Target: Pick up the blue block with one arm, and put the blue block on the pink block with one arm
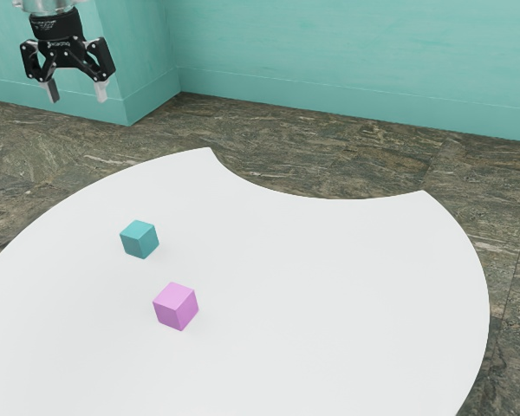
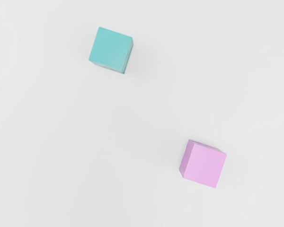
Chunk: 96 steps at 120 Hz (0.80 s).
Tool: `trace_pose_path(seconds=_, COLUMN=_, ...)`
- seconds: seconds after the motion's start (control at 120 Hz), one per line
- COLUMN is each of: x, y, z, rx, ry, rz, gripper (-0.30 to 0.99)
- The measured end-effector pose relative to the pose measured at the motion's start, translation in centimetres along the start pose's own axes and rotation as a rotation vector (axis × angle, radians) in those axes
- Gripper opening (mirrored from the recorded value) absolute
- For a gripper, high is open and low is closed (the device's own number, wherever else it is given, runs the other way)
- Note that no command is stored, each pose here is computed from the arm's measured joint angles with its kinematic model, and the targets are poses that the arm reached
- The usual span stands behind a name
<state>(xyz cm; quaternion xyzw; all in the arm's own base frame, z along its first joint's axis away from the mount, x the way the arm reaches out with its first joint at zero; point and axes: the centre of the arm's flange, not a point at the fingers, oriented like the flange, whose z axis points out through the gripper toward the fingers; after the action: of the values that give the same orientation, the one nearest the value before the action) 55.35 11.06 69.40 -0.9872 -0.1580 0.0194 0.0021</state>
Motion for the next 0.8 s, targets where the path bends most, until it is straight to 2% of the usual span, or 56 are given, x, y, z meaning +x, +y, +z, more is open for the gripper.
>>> trace_pose_path(seconds=0.133, x=-0.1, y=0.0, z=-0.4, rx=-0.001, ry=0.007, rz=-0.005, gripper=0.69)
trace_pose_path(seconds=0.2, x=-4.1, y=-0.2, z=-8.3, rx=-0.025, ry=0.169, rz=0.001, gripper=0.69)
trace_pose_path(seconds=0.242, x=-6.8, y=0.1, z=-11.7, rx=-0.038, ry=0.238, rz=0.015, gripper=0.69)
trace_pose_path(seconds=0.292, x=-8.8, y=0.9, z=-13.6, rx=-0.047, ry=0.277, rz=0.037, gripper=0.69)
trace_pose_path(seconds=0.367, x=-10.0, y=2.6, z=-14.4, rx=-0.053, ry=0.288, rz=0.073, gripper=0.69)
trace_pose_path(seconds=0.525, x=-10.6, y=6.5, z=-13.8, rx=-0.063, ry=0.265, rz=0.154, gripper=0.69)
trace_pose_path(seconds=0.6, x=-9.8, y=8.5, z=-12.0, rx=-0.069, ry=0.217, rz=0.191, gripper=0.69)
trace_pose_path(seconds=0.683, x=-11.0, y=9.6, z=-10.1, rx=-0.061, ry=0.152, rz=0.217, gripper=0.69)
trace_pose_path(seconds=0.725, x=-12.4, y=9.1, z=-8.2, rx=-0.049, ry=0.108, rz=0.212, gripper=0.69)
trace_pose_path(seconds=0.8, x=-14.1, y=5.0, z=-1.9, rx=-0.028, ry=0.028, rz=0.124, gripper=0.69)
